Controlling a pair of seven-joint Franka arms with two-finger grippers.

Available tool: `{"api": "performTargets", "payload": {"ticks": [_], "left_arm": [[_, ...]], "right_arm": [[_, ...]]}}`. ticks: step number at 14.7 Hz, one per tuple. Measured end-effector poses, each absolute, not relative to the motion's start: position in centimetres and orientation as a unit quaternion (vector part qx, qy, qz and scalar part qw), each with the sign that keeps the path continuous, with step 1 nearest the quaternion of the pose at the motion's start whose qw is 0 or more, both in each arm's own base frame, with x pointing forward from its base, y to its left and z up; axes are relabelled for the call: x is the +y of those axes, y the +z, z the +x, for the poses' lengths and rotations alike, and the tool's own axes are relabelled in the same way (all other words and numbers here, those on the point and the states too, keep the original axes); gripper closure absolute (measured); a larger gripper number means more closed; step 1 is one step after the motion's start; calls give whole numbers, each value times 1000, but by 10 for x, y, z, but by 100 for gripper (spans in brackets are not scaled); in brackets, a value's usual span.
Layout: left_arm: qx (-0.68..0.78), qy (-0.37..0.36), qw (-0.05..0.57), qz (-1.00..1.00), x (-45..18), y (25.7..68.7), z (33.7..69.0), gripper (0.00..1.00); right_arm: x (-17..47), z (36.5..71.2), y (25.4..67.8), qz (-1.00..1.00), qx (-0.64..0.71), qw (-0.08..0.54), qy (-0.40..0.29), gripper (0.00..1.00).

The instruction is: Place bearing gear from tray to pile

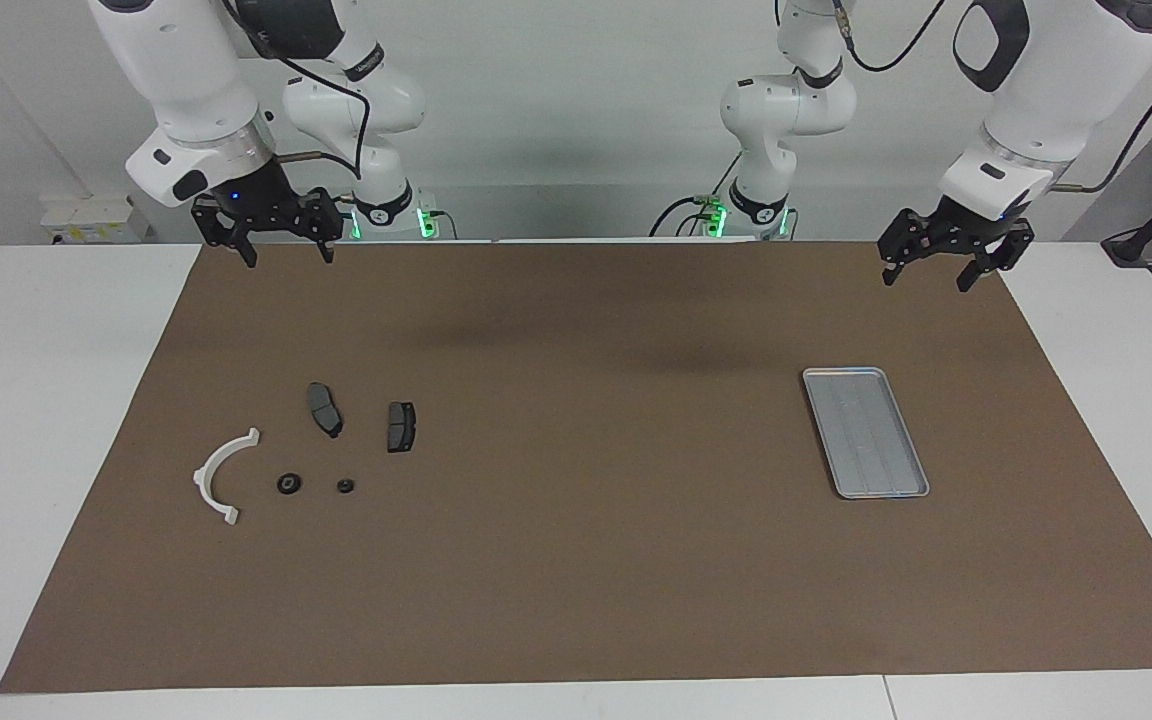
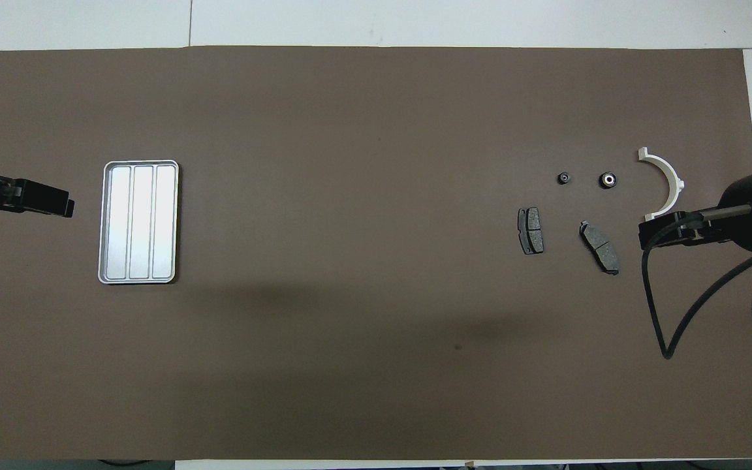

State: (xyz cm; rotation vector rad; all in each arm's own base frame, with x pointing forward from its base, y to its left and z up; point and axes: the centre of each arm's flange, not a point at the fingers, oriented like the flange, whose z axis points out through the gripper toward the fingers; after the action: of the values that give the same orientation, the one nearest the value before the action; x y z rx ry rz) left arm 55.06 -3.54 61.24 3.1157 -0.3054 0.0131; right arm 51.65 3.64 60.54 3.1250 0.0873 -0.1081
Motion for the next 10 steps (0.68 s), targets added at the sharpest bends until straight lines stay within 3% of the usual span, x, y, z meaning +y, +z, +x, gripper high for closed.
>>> {"api": "performTargets", "payload": {"ticks": [10], "left_arm": [[-98, 4, 5, 995, -35, 612, 551, 0]], "right_arm": [[37, 522, 611, 1000, 16, 6, -8, 0]]}}
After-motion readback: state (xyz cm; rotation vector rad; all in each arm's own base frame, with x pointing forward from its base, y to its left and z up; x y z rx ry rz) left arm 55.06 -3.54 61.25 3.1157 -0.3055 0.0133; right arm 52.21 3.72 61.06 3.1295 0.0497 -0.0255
